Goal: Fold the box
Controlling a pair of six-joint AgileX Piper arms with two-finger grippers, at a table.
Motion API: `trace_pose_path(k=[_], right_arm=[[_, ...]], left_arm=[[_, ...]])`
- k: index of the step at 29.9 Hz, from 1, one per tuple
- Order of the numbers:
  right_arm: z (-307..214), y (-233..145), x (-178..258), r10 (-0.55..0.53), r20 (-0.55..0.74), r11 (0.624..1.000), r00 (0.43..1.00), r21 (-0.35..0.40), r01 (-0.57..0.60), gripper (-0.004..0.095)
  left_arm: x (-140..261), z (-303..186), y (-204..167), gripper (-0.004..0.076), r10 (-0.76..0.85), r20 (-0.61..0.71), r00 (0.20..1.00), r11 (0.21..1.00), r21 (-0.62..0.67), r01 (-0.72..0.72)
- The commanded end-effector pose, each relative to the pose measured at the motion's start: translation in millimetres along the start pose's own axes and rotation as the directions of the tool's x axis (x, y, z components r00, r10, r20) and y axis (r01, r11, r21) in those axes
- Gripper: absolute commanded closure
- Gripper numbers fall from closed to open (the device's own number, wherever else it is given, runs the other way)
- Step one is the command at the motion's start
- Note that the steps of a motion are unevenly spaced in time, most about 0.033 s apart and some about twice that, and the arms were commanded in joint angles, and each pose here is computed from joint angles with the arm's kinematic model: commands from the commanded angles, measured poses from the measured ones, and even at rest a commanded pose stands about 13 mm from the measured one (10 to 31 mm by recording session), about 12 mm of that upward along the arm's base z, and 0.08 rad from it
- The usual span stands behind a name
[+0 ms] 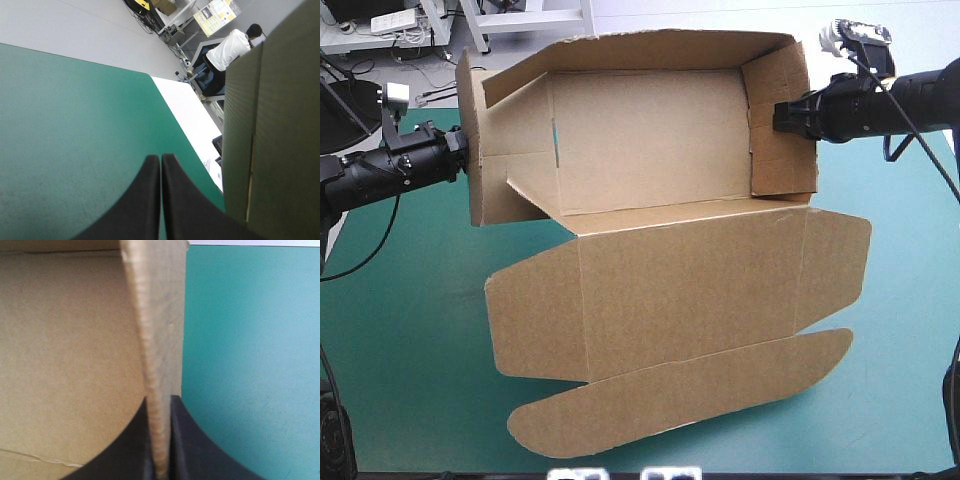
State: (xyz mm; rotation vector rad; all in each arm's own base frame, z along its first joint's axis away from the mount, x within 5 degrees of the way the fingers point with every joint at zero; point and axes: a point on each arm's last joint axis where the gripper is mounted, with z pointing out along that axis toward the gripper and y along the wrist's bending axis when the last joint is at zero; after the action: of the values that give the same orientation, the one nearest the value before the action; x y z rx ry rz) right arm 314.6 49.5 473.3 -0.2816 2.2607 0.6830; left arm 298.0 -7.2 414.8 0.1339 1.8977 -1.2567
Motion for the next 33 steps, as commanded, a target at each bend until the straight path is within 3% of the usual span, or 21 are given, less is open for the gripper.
trace_pose_path(k=[1,16,33], right_arm=[[-21,19,-12,-0.003,0.147,0.998,0.989,-0.054,0.011,0.0922],[-13,5,-17,-0.018,0.175,0.999,0.984,0.036,0.011,0.092],[3,-3,-22,-0.009,0.19,1.0,0.982,0.002,0.009,0.0921]], left_arm=[[1,-6,-45,0.0723,0.069,-0.003,0.998,0.988,0.141,-0.067],[11,-4,-60,0.0734,0.113,-0.056,0.992,0.987,0.124,-0.106],[16,-10,-88,0.0734,0.155,-0.027,0.988,0.972,0.183,-0.148]])
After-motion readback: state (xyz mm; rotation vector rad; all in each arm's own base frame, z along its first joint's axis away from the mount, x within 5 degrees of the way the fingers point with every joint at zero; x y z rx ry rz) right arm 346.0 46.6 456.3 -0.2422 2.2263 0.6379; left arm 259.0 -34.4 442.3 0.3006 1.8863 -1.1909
